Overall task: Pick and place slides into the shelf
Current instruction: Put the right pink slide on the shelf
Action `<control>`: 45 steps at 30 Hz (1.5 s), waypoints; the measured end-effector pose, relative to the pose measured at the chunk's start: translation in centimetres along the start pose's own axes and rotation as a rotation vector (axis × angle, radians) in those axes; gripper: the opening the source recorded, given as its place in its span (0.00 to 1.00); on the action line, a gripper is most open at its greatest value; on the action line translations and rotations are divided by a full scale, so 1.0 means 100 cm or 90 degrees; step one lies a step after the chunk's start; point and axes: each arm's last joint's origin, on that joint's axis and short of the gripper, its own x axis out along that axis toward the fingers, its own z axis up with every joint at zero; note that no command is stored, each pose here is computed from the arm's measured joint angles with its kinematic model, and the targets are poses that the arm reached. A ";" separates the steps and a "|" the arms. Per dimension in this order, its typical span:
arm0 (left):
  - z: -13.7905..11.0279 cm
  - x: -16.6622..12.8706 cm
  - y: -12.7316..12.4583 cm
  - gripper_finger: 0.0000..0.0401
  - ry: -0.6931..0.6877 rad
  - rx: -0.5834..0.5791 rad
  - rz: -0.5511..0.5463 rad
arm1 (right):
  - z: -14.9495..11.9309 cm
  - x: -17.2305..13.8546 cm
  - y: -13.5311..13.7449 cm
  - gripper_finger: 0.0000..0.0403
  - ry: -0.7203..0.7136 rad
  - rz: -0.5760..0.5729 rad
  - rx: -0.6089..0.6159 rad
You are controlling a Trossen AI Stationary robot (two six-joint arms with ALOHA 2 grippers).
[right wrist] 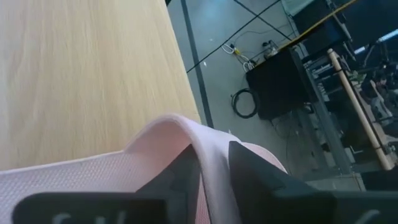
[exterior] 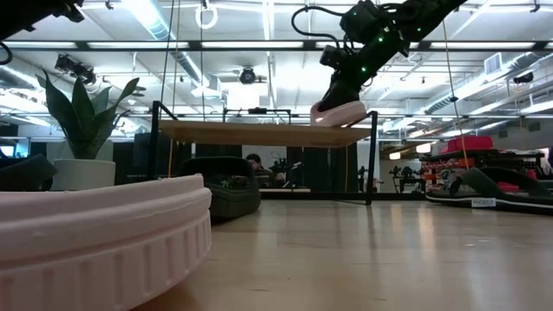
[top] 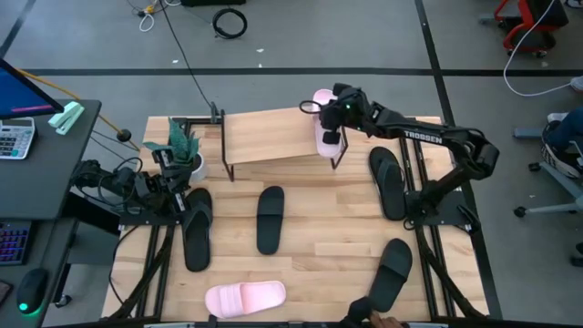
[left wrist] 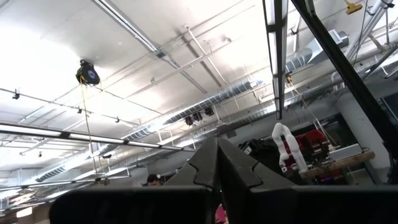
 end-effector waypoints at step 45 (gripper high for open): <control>0.000 0.000 0.000 0.03 0.000 -0.001 0.000 | 0.002 0.001 0.003 0.31 -0.013 0.012 -0.010</control>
